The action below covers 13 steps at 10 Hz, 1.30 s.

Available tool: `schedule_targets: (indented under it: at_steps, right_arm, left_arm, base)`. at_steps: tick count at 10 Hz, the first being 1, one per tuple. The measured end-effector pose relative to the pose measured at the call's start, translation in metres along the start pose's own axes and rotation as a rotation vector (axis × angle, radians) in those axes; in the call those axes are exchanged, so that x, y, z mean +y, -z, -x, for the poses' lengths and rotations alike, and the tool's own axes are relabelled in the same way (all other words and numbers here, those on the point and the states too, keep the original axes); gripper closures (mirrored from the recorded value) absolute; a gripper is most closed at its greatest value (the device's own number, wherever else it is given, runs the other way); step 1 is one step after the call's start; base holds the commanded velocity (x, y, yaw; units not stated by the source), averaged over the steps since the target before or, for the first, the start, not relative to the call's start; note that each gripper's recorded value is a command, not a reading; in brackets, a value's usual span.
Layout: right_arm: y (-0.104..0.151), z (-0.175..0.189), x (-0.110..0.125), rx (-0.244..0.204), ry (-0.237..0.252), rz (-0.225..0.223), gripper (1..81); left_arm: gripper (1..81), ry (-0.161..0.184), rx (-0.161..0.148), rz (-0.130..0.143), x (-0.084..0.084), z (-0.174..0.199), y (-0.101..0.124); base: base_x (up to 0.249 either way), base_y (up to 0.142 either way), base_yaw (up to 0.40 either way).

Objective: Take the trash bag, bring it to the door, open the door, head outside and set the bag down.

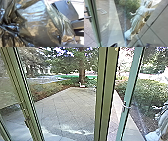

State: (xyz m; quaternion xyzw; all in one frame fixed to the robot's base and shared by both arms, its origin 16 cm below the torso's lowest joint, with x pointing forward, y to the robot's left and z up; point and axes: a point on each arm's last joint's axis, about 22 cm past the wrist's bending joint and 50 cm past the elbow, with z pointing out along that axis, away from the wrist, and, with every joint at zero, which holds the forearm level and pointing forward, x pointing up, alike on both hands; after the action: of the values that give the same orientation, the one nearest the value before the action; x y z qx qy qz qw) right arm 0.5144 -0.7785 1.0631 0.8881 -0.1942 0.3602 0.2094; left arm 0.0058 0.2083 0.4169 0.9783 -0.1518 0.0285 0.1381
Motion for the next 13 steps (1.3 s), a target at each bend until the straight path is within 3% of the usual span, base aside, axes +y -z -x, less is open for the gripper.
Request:
schedule_targets:
  at_steps: [1,3,5,6,7,10,13]
  right_arm:
    - [0.002,0.019,-0.027,-0.068,-0.028,-0.068,1.0]
    - [0.019,0.058,-0.096,-0.215,-0.078,-0.251,1.0]
    - [0.036,0.119,-0.152,-0.359,-0.034,-0.374,1.0]
    - [0.046,0.16,-0.182,-0.425,0.019,-0.436,1.0]
    - [0.056,0.198,-0.201,-0.489,0.058,-0.478,1.0]
    - [0.048,0.32,-0.2,-0.63,0.082,-0.5,1.0]
    - [0.056,0.441,-0.235,-0.696,0.042,-0.622,1.0]
  left_arm:
    - [81.1,-0.001,0.0,0.001,0.001,0.0,0.0]
    - [81.1,-0.001,0.001,0.002,0.001,-0.001,0.0]
    - [81.1,-0.002,0.0,0.002,0.002,-0.001,0.0]
    - [81.1,-0.002,0.001,0.004,0.003,-0.001,-0.001]
    - [81.1,-0.002,0.001,0.007,0.005,-0.001,-0.001]
    - [81.1,-0.006,0.007,0.009,0.007,-0.004,-0.002]
    - [81.1,-0.01,0.013,0.011,0.009,-0.007,-0.003]
  base:
    - [0.0,0.0,0.0]
    - [0.0,0.0,0.0]
    - [0.0,0.0,0.0]
    - [0.0,0.0,0.0]
    - [0.0,0.0,0.0]
    - [0.0,0.0,0.0]
    - [0.0,0.0,0.0]
